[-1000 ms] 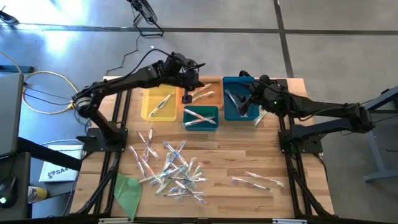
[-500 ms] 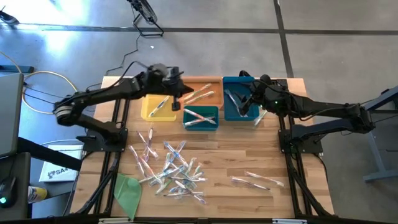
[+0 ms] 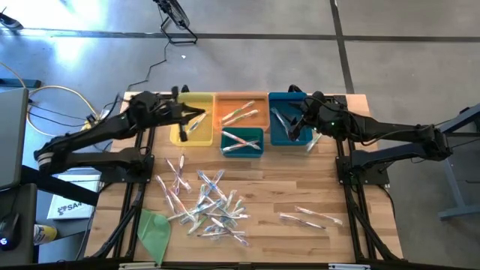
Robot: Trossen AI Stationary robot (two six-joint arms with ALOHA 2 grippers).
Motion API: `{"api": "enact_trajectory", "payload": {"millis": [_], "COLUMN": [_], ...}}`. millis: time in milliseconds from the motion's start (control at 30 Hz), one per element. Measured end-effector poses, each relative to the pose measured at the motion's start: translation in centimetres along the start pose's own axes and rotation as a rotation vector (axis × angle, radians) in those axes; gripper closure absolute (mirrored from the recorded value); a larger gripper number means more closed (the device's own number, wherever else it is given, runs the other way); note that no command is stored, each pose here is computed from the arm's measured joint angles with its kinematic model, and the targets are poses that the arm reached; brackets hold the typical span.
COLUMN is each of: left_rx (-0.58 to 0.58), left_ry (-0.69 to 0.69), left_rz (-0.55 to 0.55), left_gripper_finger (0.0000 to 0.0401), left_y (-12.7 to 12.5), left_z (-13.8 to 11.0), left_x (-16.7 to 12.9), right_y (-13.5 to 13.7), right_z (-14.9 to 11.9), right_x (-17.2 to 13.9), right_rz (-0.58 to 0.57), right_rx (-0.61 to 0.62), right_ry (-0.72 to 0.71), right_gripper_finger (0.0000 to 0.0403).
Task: Pick & Place Toothbrushes
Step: Put the orange toothbrush into the dark green bin
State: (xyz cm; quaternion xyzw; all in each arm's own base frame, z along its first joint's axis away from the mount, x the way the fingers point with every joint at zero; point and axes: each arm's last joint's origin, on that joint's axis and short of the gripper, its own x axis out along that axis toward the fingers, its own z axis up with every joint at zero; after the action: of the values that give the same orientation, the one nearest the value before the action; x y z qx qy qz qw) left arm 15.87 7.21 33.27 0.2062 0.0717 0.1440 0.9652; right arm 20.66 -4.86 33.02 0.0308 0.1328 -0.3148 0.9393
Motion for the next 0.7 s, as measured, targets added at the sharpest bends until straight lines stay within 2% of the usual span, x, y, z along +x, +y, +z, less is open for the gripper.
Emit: {"api": "enact_trajectory", "payload": {"millis": [167,267,367,467,700], "left_rx": [0.002,-0.003,-0.007,-0.017,0.011], "left_ry": [-0.042,-0.053,-0.036,-0.027,-0.013], "left_rz": [0.045,0.050,0.040,0.008,-0.080], "left_gripper_finger": [0.0401,0.0401,0.0401,0.0401,0.0401], "left_y": [-0.4,-0.5,-0.6,-1.1,-3.5], "left_z": [-0.2,-0.3,-0.4,-0.5,0.0], "left_x": [-2.3,-2.9,-2.9,-2.5,-0.8], "right_y": [0.0,0.0,0.0,0.2,2.1], "right_z": [0.0,0.0,0.0,0.0,-0.4], "right_x": [0.0,0.0,0.0,0.0,-0.7], "right_rz": [0.000,0.000,0.009,0.064,0.189], "right_rx": [0.001,0.041,0.083,0.104,0.098], "right_ry": [0.000,0.000,0.002,0.012,0.039], "right_gripper_finger": [0.0188,0.0188,0.0188,0.0188,0.0188]}}
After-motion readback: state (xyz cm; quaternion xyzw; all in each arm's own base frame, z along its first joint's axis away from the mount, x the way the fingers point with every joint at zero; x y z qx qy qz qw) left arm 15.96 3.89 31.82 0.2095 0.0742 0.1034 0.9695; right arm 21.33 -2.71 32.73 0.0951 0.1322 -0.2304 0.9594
